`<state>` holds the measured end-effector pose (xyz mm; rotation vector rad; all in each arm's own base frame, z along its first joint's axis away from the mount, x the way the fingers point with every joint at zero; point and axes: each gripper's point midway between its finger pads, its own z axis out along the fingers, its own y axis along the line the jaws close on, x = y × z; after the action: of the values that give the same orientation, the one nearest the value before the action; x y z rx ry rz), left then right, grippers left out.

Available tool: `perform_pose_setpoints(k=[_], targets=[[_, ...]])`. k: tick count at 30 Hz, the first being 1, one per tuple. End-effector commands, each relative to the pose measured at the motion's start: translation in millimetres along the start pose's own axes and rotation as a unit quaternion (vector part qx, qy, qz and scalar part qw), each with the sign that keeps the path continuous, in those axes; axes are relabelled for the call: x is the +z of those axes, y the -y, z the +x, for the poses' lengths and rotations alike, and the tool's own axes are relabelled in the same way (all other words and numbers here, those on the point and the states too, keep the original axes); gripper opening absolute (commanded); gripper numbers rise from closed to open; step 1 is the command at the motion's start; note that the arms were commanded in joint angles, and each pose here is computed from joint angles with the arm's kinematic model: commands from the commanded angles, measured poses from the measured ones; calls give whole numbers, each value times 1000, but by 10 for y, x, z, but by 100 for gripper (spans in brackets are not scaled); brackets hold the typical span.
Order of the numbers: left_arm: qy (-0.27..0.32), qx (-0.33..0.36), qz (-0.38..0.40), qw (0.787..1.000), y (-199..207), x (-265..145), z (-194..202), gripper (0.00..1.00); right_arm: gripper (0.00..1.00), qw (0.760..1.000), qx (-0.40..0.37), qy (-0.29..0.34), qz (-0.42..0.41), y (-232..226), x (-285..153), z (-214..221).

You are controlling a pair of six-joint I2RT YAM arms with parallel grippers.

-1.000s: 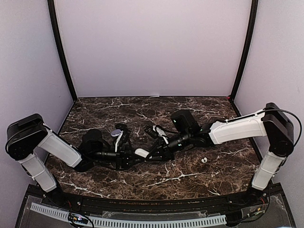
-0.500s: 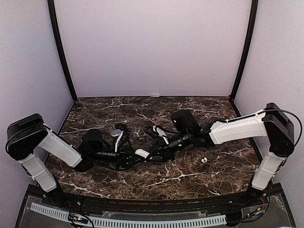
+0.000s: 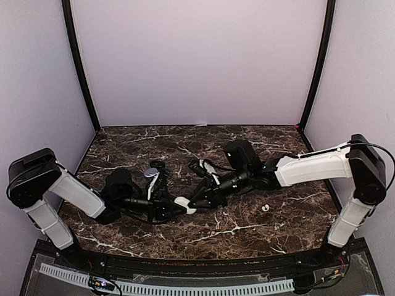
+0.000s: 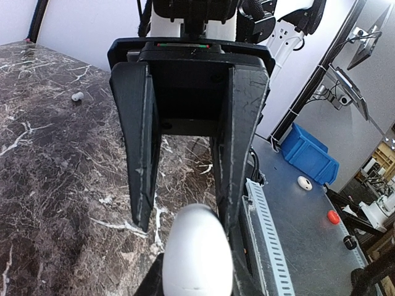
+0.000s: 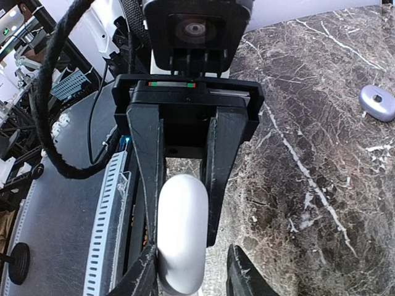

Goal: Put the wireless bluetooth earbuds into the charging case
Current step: Open the charging case.

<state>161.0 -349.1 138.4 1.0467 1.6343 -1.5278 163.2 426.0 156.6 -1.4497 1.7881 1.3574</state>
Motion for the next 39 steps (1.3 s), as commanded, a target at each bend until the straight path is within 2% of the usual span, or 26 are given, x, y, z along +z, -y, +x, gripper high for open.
perform_pose_setpoints(k=[1, 8, 16, 23, 27, 33, 36, 39], targets=[[10, 40, 36, 999, 209, -44, -79, 19, 34, 999, 0, 9, 38, 143, -20, -98], [6, 52, 43, 998, 263, -81, -36, 19, 27, 994, 27, 34, 102, 421, -251, -116], [6, 58, 27, 998, 213, -91, -16, 19, 30, 992, 20, 40, 120, 439, -349, -97], [20, 95, -21, 995, 98, -146, -27, 19, 30, 972, 40, 55, 223, 631, -748, -74], [26, 136, -36, 990, 94, -189, -51, 19, 29, 945, 89, 45, 313, 806, -1114, 127], [28, 176, -44, 983, 68, -179, -94, 19, 25, 849, 195, 31, 491, 1080, -1876, 611], [33, 185, -40, 981, 84, -170, -128, 19, 23, 802, 238, 45, 547, 1175, -2226, 759], [34, 189, -32, 981, 108, -153, -149, 19, 23, 767, 277, 54, 577, 1285, -2495, 865]])
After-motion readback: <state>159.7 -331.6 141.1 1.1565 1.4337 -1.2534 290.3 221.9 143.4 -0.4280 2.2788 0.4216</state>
